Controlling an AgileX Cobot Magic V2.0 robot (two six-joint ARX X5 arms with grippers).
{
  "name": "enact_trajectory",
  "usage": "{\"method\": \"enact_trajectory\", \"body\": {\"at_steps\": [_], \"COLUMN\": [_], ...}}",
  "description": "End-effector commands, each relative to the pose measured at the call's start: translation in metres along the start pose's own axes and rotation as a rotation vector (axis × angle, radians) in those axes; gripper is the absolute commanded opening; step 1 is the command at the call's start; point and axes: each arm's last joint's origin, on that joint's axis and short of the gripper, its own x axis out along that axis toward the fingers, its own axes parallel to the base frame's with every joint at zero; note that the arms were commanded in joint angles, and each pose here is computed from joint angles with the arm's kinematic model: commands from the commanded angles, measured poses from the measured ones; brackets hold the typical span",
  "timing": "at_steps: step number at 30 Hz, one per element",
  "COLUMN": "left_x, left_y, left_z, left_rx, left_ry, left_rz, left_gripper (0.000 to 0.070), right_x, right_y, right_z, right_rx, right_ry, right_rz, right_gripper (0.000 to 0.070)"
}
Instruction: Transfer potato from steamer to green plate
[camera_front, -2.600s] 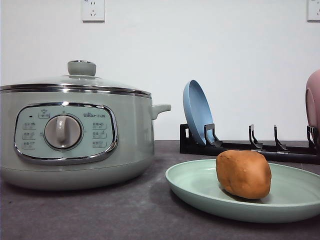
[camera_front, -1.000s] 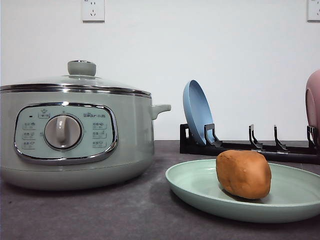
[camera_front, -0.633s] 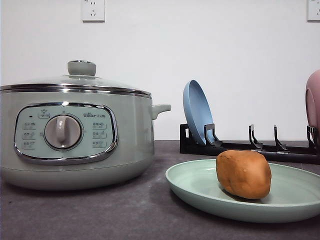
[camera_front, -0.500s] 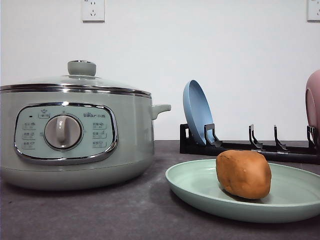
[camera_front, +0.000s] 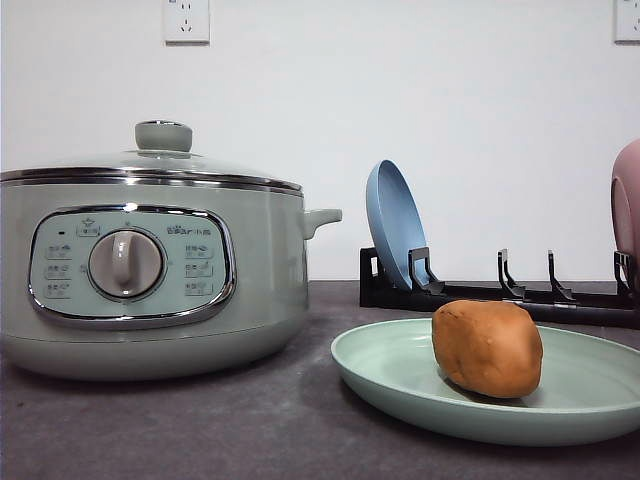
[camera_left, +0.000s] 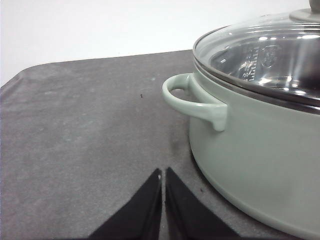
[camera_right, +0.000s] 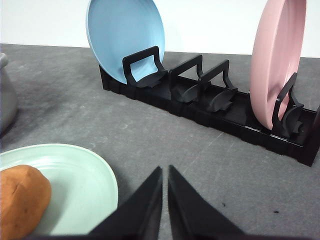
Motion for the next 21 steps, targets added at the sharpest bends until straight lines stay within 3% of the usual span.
{"method": "enact_trajectory", "body": {"at_steps": [1,21], "left_x": [0.001,0.001], "left_y": [-0.0001,-0.0001], "left_z": [-0.0054,-0.0054], "left_rx": [-0.006,-0.006], "left_ry": [0.028,0.028], "left_rz": [0.002,0.002], "left_gripper": [0.0005,0.0005], "right_x": [0.0003,0.0003], "right_y": [0.0,0.0], "right_z": [-0.0011,-0.0011], "right_rx": [0.01,0.011], "right_ry": [0.003,0.003], "right_rz": [-0.001,-0.001], "right_gripper": [0.0006,0.0006]}}
